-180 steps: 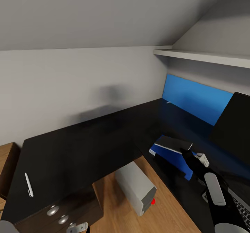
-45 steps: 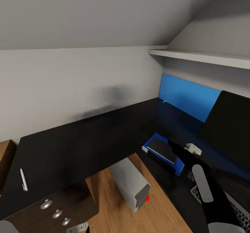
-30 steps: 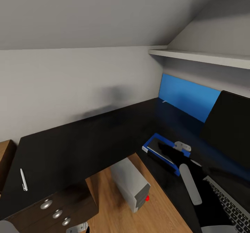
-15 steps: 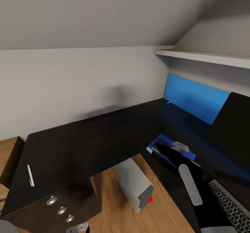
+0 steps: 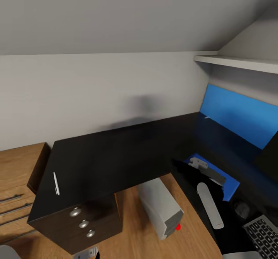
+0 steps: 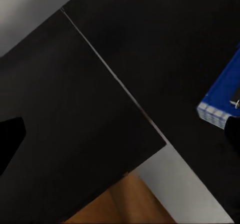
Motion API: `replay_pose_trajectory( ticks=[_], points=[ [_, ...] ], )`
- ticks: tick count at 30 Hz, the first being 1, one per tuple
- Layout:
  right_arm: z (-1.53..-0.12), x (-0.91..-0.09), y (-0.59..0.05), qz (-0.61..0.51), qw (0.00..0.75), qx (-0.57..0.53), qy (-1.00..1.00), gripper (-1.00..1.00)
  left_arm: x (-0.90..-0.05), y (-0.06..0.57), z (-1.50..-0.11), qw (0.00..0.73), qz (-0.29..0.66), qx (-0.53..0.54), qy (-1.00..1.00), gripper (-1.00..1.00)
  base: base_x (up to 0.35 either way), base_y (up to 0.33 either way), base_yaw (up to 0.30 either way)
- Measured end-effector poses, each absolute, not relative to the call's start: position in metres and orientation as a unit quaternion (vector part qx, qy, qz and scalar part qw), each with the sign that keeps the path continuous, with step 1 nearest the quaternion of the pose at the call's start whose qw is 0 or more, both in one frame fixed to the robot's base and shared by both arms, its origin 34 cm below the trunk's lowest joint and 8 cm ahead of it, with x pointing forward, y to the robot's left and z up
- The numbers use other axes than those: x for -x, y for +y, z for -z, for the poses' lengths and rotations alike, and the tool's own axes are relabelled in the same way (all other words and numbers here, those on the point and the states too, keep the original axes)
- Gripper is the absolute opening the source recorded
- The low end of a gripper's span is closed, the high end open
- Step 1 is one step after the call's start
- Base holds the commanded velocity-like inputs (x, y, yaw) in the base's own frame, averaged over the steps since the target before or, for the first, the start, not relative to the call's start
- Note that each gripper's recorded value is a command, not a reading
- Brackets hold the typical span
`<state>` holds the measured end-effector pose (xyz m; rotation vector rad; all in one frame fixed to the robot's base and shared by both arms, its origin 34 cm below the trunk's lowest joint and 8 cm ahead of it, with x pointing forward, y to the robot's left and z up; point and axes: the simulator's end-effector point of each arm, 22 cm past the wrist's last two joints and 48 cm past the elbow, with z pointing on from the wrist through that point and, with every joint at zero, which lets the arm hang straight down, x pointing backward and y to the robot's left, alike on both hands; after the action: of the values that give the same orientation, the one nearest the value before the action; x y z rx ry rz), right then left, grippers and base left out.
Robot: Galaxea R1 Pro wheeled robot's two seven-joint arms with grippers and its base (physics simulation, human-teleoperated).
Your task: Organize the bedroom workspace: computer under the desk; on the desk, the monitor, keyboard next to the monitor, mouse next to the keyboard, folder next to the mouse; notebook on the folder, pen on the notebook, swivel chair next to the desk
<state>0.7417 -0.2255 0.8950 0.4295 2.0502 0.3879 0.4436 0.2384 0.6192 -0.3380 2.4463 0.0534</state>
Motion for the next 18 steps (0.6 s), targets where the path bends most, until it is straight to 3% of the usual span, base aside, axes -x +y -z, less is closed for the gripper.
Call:
replay_pose_trajectory(
  ticks=[18],
  points=[
    [-0.8931, -0.7411, -0.2183, -0.16, 0.483, -0.168, 0.844, 1.0, -0.4437, 0.2384, -0.6192, 0.33, -0.02, 0.129, 0.935, 1.0, 0.0, 0.0, 0.281]
  ],
)
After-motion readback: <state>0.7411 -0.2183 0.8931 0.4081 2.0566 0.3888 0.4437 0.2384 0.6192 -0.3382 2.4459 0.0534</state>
